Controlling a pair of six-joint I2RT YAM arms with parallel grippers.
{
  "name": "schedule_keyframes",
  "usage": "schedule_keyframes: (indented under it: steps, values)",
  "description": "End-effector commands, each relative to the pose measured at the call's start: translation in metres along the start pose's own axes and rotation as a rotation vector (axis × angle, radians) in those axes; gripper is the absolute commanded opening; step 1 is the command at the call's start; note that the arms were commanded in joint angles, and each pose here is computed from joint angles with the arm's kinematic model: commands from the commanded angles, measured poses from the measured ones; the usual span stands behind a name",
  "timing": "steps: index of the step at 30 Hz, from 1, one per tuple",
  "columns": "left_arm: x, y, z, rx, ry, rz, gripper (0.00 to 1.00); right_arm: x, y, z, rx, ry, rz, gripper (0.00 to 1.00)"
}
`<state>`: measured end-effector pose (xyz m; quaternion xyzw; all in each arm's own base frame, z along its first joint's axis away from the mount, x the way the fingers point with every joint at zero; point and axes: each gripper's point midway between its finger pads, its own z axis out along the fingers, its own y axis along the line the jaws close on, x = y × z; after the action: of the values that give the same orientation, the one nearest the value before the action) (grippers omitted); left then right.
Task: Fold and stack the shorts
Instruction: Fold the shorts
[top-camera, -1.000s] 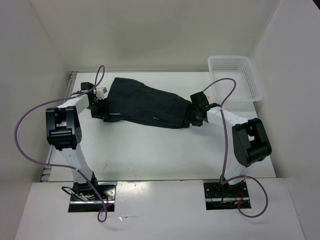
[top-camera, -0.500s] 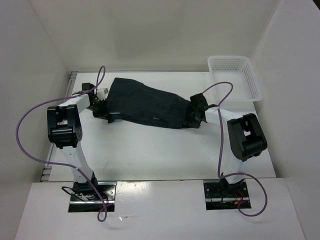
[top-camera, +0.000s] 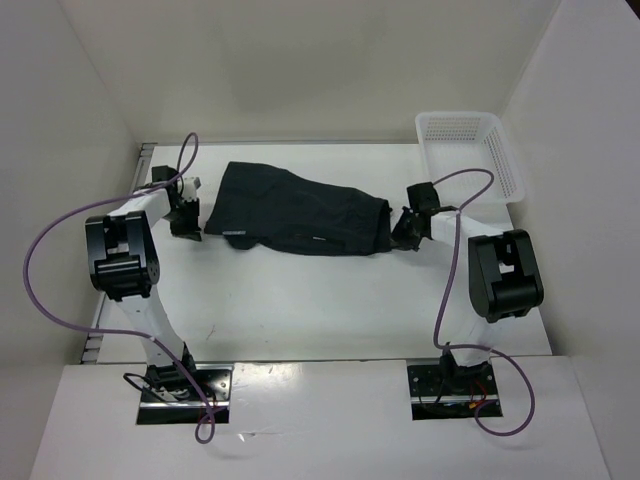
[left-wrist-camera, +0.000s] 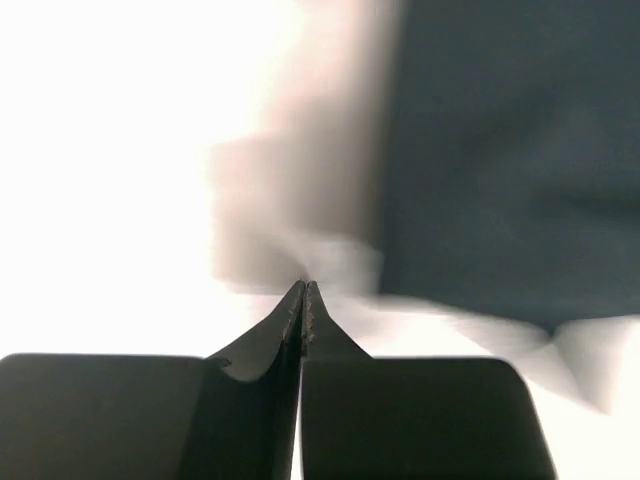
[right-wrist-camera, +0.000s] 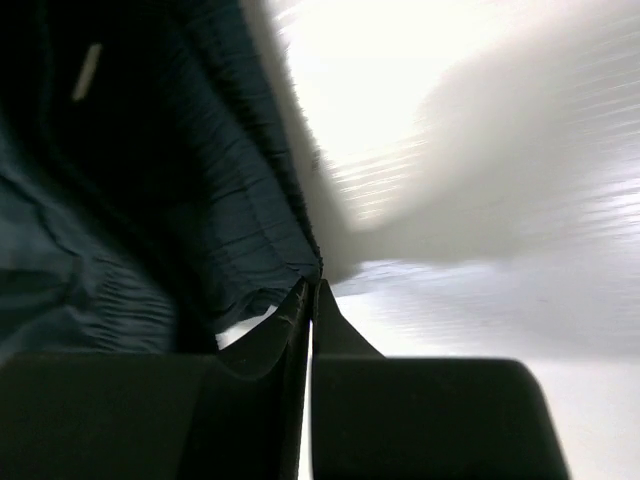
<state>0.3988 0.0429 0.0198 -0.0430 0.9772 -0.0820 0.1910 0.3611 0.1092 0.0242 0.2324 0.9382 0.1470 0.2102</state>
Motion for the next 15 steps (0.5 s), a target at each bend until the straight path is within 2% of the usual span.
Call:
schedule_keyframes:
  steps: [1,4,7,8,9,13,15]
  values:
    - [-0.007,0.027,-0.018,-0.130,-0.041,-0.003,0.00,-0.007,-0.017,-0.012,0.053,-0.024,-0.010,0.00]
    - [0.001,0.013,-0.015,-0.067,-0.014,0.001,0.00,-0.001,-0.013,-0.008,0.026,0.009,-0.018,0.03]
    - [0.010,0.000,-0.014,-0.017,0.005,0.005,0.03,0.000,-0.014,-0.007,0.028,0.012,-0.017,0.15]
    - [0.010,-0.001,-0.017,-0.016,0.005,0.005,0.05,-0.002,-0.013,-0.009,0.023,0.005,-0.027,0.21]
    - [0.010,-0.001,-0.017,-0.016,0.005,0.005,0.07,-0.001,-0.013,-0.012,0.024,0.006,-0.027,0.40]
    - [0.011,-0.008,-0.032,0.008,0.002,0.006,0.17,-0.012,-0.019,-0.034,0.076,-0.043,-0.047,0.73]
    - [0.011,-0.012,-0.038,0.019,-0.014,0.009,0.24,-0.021,-0.018,-0.051,0.083,-0.100,-0.038,0.74]
